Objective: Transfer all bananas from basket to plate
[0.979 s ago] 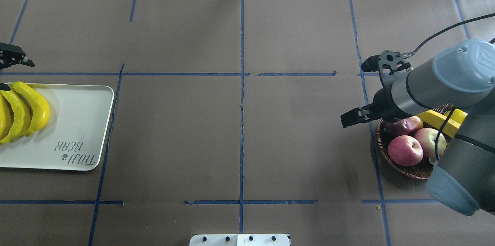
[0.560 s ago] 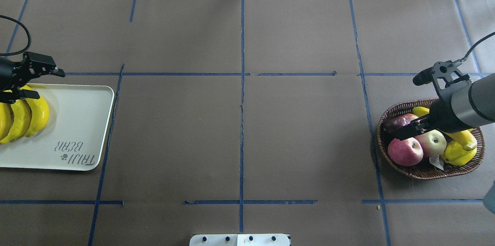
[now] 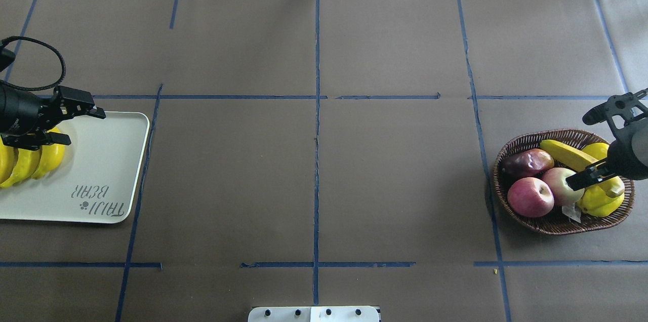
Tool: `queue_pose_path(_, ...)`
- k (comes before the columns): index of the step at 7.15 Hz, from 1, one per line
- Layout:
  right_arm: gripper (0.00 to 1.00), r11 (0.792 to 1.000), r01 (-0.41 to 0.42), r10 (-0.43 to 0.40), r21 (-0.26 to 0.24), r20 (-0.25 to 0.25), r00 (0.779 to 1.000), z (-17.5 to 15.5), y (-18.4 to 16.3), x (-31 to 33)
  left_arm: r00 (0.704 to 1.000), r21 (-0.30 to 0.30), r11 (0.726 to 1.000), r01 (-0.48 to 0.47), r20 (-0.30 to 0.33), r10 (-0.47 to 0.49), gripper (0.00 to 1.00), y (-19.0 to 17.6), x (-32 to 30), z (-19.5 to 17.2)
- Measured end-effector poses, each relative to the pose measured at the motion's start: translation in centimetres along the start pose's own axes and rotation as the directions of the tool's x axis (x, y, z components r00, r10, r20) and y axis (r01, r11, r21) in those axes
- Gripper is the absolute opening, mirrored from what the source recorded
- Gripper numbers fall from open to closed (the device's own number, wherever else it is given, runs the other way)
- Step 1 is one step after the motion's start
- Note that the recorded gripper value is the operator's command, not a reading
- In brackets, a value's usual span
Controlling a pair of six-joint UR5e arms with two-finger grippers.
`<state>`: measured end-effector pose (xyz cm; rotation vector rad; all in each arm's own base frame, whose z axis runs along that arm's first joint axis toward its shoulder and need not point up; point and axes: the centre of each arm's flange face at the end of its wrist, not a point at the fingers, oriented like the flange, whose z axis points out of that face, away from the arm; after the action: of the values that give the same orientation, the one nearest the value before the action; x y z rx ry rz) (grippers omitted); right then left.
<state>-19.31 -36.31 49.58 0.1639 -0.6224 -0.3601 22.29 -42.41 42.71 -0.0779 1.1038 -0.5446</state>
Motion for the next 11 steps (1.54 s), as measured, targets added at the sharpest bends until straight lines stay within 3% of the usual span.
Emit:
queue_pose_path(3,1.0,0.996,0.024,-0.03,-0.087,-0.066,0.997,2.3,0.4,5.1,1.0,-0.011,1.0,-0.006,0.005,0.006,1.0,0.5,0.0,0.4)
queue_pose_path(6,0.96,0.993,0.008,-0.016,-0.118,-0.069,0.997,4.0,0.2,5.9,1.0,-0.013,1.0,-0.006,0.006,0.006,1.0,0.5,0.0,0.5)
queue_pose_path(11,0.57,0.99,0.029,-0.035,-0.139,-0.039,0.999,5.0,0.0,3.3,1.0,-0.013,1.0,-0.004,0.008,0.004,1.0,0.6,-0.1,0.5)
